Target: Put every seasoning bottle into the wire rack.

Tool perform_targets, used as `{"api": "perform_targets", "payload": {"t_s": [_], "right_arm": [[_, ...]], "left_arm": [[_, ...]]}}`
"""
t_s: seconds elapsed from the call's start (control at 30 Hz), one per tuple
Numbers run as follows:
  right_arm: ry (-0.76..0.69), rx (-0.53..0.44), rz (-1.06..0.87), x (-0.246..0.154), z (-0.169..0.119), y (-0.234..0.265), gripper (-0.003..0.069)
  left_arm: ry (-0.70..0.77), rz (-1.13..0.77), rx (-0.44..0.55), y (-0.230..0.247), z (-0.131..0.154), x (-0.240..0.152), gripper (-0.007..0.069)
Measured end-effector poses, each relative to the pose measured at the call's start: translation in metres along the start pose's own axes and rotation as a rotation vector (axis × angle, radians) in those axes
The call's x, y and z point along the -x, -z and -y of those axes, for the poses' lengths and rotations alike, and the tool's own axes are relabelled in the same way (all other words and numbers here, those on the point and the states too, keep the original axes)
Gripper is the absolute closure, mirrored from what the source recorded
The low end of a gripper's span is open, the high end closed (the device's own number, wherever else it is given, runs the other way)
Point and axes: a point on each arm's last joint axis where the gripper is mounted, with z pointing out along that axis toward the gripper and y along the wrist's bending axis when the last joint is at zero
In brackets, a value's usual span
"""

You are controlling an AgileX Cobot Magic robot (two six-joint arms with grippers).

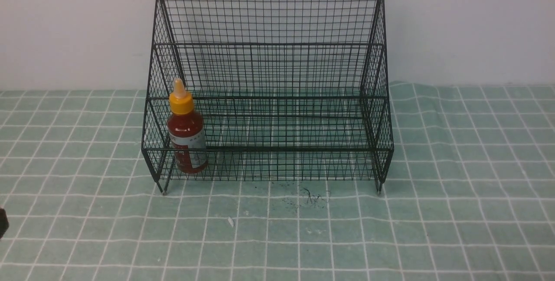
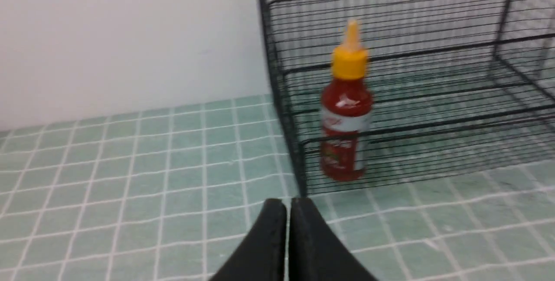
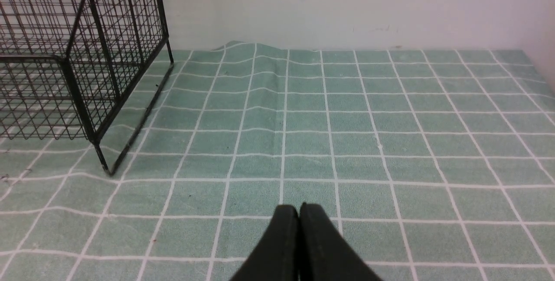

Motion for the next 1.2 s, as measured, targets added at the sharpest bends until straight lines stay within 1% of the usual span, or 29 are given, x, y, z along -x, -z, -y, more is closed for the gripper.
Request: {"api": "perform_targets", "payload": {"t_s": [0.03, 0.07, 0.1, 0.13, 0.17, 0.23, 0.33, 1.2], "right_arm": [[0.0, 0.0, 0.0, 0.0, 0.0, 0.0, 0.0673], [0.0, 0.0, 0.0, 0.0, 0.0, 0.0, 0.0673], [0.0, 0.0, 0.0, 0.0, 0.0, 0.0, 0.0673], [0.0, 0.0, 0.0, 0.0, 0.0, 0.0, 0.0673], [0.0, 0.0, 0.0, 0.0, 0.0, 0.0, 0.0673], [0.0, 0.0, 0.0, 0.0, 0.0, 0.0, 0.0673], [0.0, 0.0, 0.0, 0.0, 0.0, 0.0, 0.0673], [-0.001, 0.0, 0.0, 0.0, 0.0, 0.0, 0.0673]], "left_arm": [[0.005, 0.012, 0.025, -0.003, -0.001, -0.02, 0.0631], [0.005, 0.014, 0.029, -0.004, -0.001, -0.023, 0.0631], [0.007, 0.029, 0.053, -0.007, -0.003, -0.041, 0.0631], [0.008, 0.025, 0.055, -0.008, -0.003, -0.046, 0.0631], [0.007, 0.02, 0.066, -0.011, -0.003, -0.065, 0.0631], [0.008, 0.0, 0.07, -0.014, -0.003, -0.082, 0.0631], [0.01, -0.076, 0.067, -0.015, -0.003, -0.095, 0.0631], [0.01, -0.096, 0.066, -0.015, -0.003, -0.097, 0.0631]]}}
